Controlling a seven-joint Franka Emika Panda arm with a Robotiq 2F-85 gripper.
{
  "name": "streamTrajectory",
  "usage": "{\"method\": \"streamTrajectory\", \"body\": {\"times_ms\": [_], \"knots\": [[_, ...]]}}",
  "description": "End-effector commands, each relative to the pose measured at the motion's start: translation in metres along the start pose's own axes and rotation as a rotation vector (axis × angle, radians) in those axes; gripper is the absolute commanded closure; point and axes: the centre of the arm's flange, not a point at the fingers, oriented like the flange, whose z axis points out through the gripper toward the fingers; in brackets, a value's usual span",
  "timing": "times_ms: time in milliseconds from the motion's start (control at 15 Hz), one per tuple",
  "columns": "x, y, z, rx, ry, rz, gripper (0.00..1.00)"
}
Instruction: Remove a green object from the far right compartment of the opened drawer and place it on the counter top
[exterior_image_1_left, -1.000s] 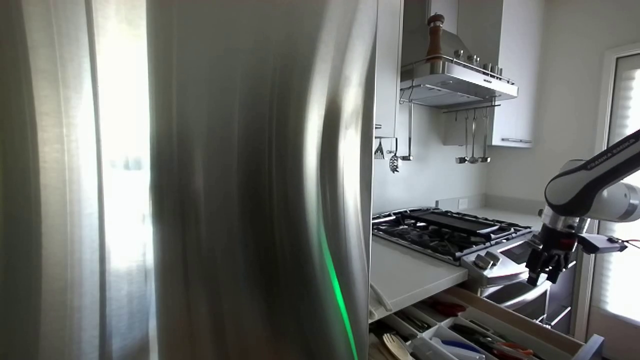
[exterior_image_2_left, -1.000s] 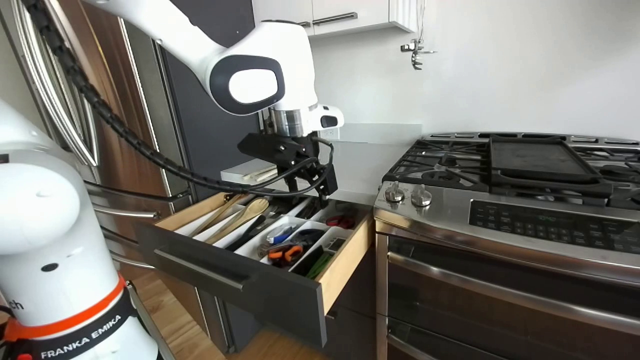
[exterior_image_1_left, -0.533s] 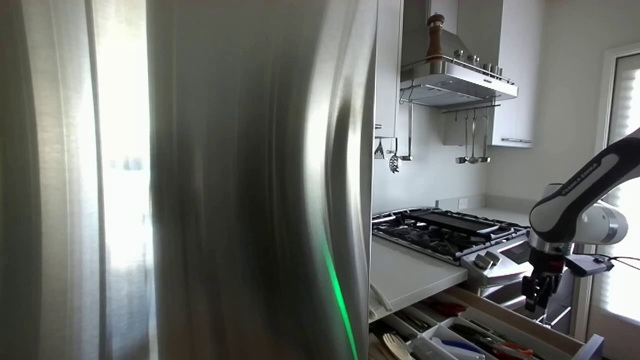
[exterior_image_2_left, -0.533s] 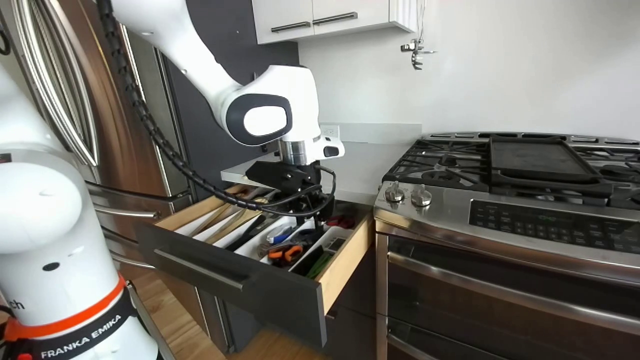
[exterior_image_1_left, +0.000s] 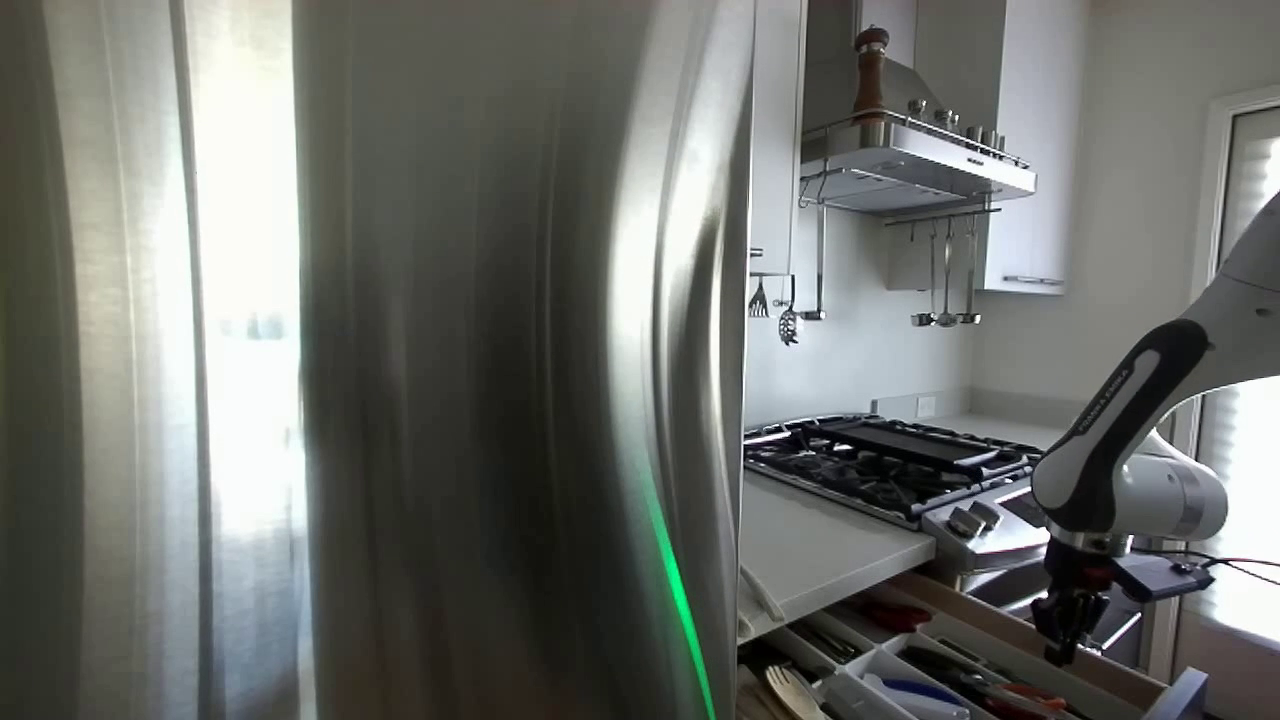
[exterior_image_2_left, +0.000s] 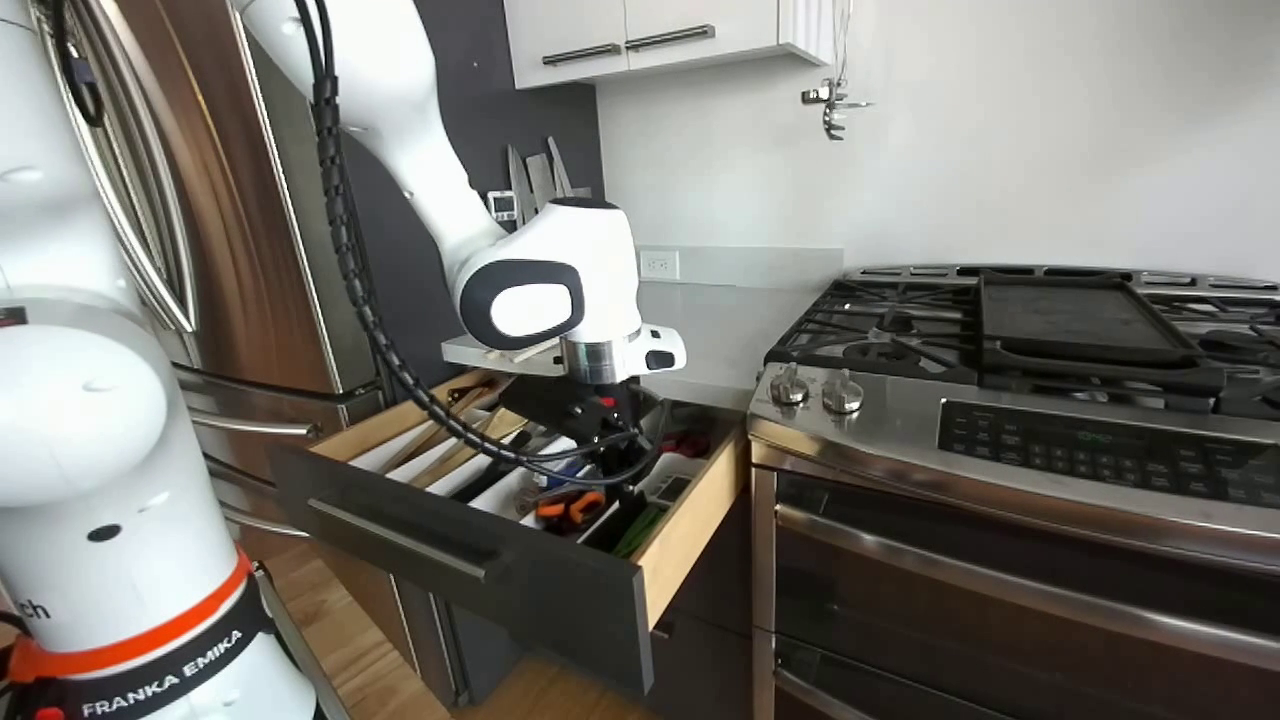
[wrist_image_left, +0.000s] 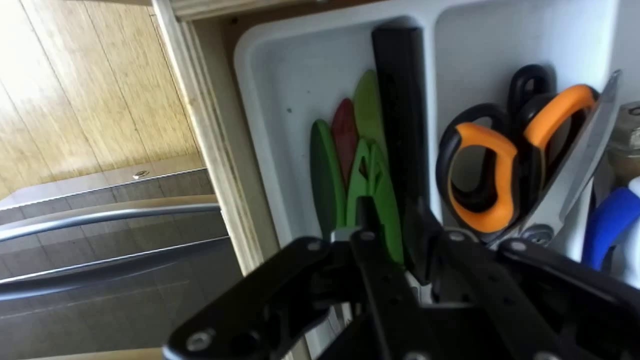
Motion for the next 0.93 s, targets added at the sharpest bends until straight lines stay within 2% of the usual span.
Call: {"method": "streamTrajectory", "body": {"times_ms": [0, 67, 133, 200, 333, 400, 667, 733, 867], "knots": [[-0.015, -0.004, 0.032, 0.039, 0.025, 0.009, 0.73], [-0.015, -0.003, 0.036, 0.046, 0.035, 0.01, 0.67], [-0.015, -0.001, 0.041, 0.058, 0.046, 0.016, 0.68], [-0.016, 0.001, 0.044, 0.058, 0.053, 0.022, 0.62], [-0.018, 0.005, 0.05, 0.062, 0.066, 0.028, 0.63], [-0.019, 0.007, 0.052, 0.066, 0.076, 0.028, 0.6], [-0.019, 0.015, 0.054, 0.07, 0.121, 0.022, 0.76], [-0.018, 0.017, 0.053, 0.074, 0.13, 0.02, 0.71], [-0.016, 0.022, 0.054, 0.086, 0.143, 0.018, 0.76]]}}
